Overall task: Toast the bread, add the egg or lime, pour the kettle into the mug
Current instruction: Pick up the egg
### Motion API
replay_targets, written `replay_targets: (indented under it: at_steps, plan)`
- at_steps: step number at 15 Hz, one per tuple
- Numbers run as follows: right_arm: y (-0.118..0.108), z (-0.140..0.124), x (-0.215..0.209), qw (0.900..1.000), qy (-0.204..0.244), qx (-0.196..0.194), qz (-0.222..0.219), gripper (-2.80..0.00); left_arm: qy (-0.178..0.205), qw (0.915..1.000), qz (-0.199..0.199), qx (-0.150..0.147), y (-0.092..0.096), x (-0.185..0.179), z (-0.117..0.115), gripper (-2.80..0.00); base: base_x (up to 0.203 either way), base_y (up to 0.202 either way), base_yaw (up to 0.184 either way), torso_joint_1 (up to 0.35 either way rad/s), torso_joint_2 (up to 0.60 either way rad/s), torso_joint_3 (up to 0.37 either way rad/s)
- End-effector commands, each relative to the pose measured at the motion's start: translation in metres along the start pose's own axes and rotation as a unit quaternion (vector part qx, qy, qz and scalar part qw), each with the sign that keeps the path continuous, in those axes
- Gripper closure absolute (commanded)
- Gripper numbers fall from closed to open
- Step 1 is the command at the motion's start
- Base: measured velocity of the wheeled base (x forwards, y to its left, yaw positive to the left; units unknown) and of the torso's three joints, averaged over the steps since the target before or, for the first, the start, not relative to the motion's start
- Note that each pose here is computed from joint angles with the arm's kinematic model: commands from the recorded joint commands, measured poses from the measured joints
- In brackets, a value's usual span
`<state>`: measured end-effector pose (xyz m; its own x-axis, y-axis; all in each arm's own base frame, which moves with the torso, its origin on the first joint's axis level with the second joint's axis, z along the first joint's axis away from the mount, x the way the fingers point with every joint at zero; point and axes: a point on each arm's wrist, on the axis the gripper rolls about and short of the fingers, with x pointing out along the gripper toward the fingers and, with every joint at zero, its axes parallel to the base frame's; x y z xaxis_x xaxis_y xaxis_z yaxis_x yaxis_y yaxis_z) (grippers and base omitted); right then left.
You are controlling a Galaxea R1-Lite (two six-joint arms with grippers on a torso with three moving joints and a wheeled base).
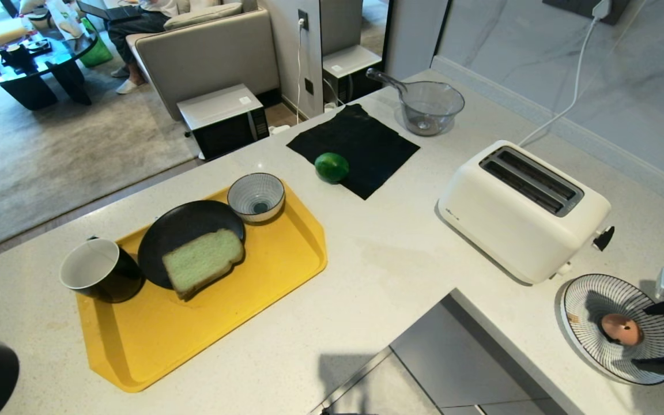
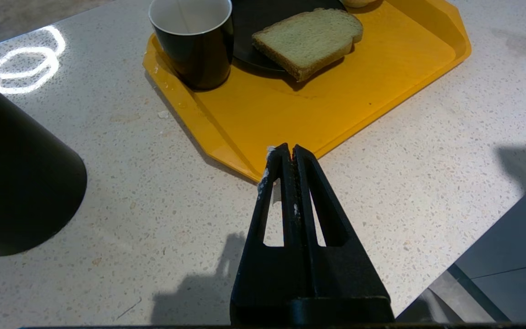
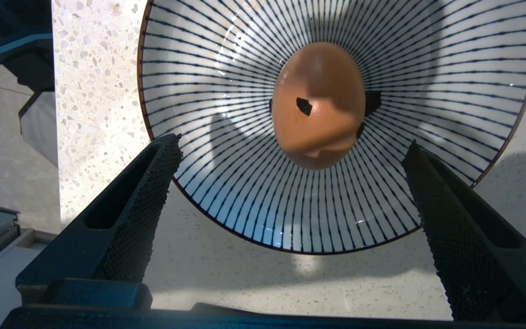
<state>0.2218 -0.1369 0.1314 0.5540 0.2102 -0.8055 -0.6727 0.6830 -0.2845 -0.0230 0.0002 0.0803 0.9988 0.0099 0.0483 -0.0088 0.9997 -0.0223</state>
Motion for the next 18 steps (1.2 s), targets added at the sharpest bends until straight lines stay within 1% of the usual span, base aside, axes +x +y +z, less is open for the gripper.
replay_targets:
  at_steps: [1,6,9,18]
  plan:
    - [-0.002,0.002,0.005,1.0,-0.003,-0.007,0.008,-2.8,0.007,1.0,0.001,0.0,0.0,0.001,-0.005,0.0,0.0,0.0,0.0,0.0,0.0,0.0]
    - [-0.01,0.002,0.016,1.0,-0.001,-0.011,0.016,-2.8,0.007,1.0,0.001,0.0,0.0,0.001,-0.005,0.0,0.0,0.0,0.0,0.0,0.0,0.0]
    - [-0.017,0.002,0.025,1.0,-0.005,-0.023,0.001,-2.8,0.007,1.0,0.001,0.0,0.0,0.001,-0.005,0.0,0.0,0.0,0.0,0.0,0.0,0.0]
    - [-0.016,0.006,0.028,1.0,-0.001,-0.031,0.003,-2.8,0.007,1.0,0.001,0.0,0.0,0.001,-0.005,0.0,0.0,0.0,0.0,0.0,0.0,0.0]
